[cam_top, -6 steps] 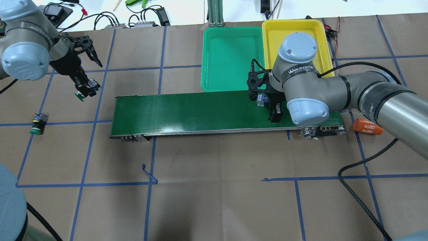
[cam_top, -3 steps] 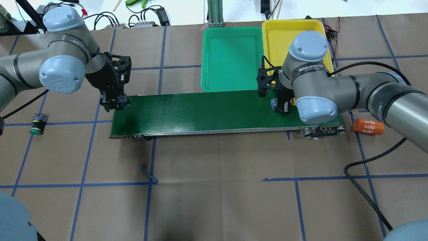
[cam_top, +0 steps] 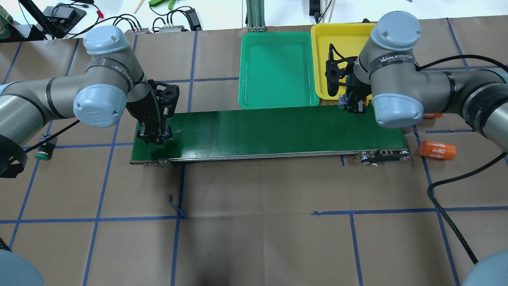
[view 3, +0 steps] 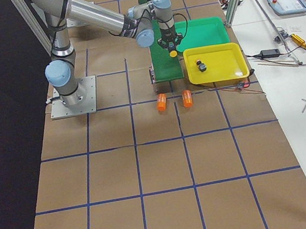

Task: Sort buttons by color to trays
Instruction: 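Drop yellow button in yellow tray with right gripper while left places its button, then place a button on belt with left gripper while right grasps a green button, then place the green button in the green tray with right gripper while left lifts away, then grasp the second green button on the belt with the right gripper, then place the green button in the green tray with the right gripper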

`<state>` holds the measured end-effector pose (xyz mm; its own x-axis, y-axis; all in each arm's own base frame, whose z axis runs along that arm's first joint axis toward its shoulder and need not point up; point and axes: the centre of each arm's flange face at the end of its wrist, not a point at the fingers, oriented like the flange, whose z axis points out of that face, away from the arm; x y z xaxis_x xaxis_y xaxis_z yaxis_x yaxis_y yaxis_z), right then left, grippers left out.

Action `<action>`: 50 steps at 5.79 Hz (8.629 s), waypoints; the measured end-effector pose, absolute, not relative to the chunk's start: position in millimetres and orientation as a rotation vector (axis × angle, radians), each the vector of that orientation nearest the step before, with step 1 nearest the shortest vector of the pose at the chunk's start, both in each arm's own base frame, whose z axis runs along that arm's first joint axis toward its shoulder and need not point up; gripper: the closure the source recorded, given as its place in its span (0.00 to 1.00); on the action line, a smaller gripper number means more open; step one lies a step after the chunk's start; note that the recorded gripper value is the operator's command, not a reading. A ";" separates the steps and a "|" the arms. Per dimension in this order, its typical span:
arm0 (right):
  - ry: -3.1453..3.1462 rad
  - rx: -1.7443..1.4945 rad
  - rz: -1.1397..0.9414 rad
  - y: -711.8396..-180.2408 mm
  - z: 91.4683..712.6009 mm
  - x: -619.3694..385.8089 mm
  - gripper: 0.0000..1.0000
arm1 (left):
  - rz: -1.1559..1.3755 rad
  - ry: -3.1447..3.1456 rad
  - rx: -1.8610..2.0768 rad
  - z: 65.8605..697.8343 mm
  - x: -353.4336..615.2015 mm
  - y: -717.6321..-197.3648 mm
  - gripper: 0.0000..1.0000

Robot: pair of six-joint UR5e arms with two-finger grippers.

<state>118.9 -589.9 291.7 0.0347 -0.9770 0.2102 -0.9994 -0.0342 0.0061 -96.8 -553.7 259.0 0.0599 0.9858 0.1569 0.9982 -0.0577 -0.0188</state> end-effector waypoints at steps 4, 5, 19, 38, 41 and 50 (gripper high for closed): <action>-1.754 2.302 0.263 -764.0 242.9 89.6 0.00 | -0.056 -2.470 -1.848 289.8 53.5 -564.3 0.10; -1.745 2.312 0.256 -776.4 231.2 84.7 0.00 | -0.036 -2.664 -1.586 290.1 120.0 -556.6 0.10; -2.148 2.309 0.024 -528.5 277.5 337.0 0.00 | -0.056 -2.844 -1.386 318.0 116.8 -617.6 0.99; -2.415 2.189 -0.067 -596.2 389.4 244.6 0.00 | 0.139 -3.112 0.041 489.6 -113.9 -497.5 0.02; -2.445 2.127 -0.051 -546.4 352.0 314.0 0.00 | 0.142 -3.110 0.044 489.5 -112.8 -498.0 0.01; -2.209 2.030 -0.018 -525.1 237.4 236.6 0.92 | 0.073 -3.092 0.042 548.5 -97.4 -481.6 0.01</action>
